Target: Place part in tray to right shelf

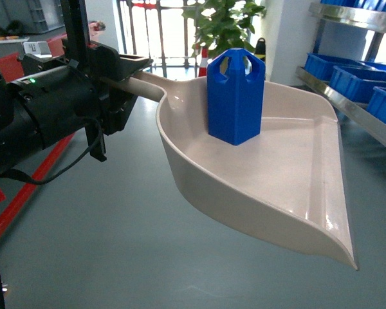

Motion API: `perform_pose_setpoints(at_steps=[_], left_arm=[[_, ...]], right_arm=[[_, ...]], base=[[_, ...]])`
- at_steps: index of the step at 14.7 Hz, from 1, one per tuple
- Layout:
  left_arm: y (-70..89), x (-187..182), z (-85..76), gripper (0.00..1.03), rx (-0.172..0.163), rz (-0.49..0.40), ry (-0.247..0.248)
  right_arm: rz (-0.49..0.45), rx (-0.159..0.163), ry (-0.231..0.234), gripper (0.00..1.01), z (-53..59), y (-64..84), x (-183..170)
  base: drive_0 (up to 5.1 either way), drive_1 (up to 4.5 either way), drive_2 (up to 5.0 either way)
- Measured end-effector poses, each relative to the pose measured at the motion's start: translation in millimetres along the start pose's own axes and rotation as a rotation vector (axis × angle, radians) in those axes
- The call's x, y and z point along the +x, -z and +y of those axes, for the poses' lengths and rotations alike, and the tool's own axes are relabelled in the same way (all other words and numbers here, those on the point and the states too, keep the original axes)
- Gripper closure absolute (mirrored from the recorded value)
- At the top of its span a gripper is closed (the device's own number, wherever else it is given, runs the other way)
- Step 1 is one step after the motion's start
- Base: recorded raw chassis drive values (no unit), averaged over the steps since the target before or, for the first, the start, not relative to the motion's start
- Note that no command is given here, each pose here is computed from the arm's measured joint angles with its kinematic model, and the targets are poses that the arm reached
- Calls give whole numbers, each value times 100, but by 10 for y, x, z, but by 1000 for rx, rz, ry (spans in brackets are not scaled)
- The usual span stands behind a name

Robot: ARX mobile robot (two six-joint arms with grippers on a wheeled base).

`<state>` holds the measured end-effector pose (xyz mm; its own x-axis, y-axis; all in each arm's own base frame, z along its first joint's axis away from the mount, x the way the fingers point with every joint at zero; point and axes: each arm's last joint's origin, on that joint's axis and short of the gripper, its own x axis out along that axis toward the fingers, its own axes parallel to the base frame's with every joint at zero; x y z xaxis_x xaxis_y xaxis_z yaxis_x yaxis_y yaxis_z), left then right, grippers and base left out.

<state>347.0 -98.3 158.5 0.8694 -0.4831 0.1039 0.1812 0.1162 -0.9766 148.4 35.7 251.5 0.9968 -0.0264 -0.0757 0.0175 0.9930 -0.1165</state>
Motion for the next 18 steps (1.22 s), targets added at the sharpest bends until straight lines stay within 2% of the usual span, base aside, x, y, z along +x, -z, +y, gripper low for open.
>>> perform_pose_setpoints(at_steps=[18], left_arm=[[7, 2, -5, 89, 1, 4, 5]], right_arm=[[-1, 0, 0, 3, 0, -1, -1]], base=[[-161, -161, -161]])
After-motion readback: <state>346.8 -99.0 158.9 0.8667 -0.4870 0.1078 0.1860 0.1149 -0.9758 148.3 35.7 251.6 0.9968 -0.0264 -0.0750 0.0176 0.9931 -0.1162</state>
